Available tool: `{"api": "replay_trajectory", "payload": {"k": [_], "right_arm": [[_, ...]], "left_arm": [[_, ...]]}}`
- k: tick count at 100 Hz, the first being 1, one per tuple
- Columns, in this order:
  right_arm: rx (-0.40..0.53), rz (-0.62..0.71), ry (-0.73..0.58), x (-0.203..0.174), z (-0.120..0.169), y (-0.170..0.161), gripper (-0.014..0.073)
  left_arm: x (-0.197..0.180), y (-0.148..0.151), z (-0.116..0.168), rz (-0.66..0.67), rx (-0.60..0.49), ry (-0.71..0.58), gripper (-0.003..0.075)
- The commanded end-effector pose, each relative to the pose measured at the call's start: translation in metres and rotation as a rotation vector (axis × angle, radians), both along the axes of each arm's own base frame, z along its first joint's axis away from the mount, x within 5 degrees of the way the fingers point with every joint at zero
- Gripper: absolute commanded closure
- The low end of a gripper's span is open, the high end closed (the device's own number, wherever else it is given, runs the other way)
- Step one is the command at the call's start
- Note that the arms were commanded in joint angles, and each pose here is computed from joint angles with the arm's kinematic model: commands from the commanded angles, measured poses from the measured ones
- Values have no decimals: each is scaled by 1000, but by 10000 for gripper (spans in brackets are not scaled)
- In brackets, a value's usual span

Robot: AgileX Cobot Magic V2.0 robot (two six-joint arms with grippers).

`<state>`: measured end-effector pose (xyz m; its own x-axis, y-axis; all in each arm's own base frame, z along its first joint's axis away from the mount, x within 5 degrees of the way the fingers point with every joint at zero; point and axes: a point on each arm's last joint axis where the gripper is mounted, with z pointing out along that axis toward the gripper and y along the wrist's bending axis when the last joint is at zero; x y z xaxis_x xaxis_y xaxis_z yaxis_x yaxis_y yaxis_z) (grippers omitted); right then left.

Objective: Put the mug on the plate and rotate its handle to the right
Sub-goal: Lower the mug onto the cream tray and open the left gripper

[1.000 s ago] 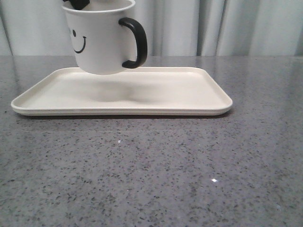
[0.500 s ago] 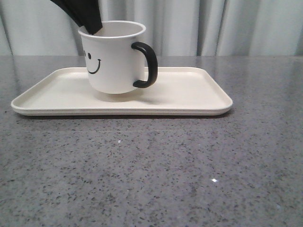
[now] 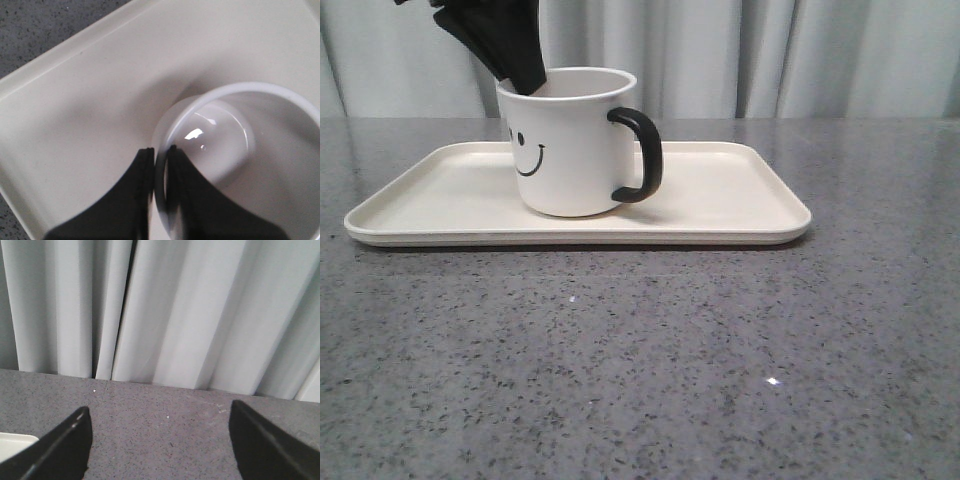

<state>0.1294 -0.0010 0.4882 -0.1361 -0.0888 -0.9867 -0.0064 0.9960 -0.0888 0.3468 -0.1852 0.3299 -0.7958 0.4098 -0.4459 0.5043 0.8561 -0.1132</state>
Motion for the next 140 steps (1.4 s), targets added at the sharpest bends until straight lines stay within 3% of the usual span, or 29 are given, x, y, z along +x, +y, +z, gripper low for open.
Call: {"api": "replay_trajectory", "payload": {"k": [1,63,99,118,140], "right_arm": [[-18,-5,-100,-2,14,-1,30],[-17,-5,-98,-2,13,-1,30],[-17,-5,-95,-2,13,-1,30],[-17,-5,-93,-2,13,-1,30],[-17,-5,-92,-2,13,-1,30]], "left_arm": [[-5,-4,23,-5,-64,-74,731],[-3,-5,19,-6,-61,-56,714],[-6,-4,22,-9,-63,-48,421],[-9,-3,44,-13,-89,-101,402],[-22,5,96,-24,-124,-211,402]]}}
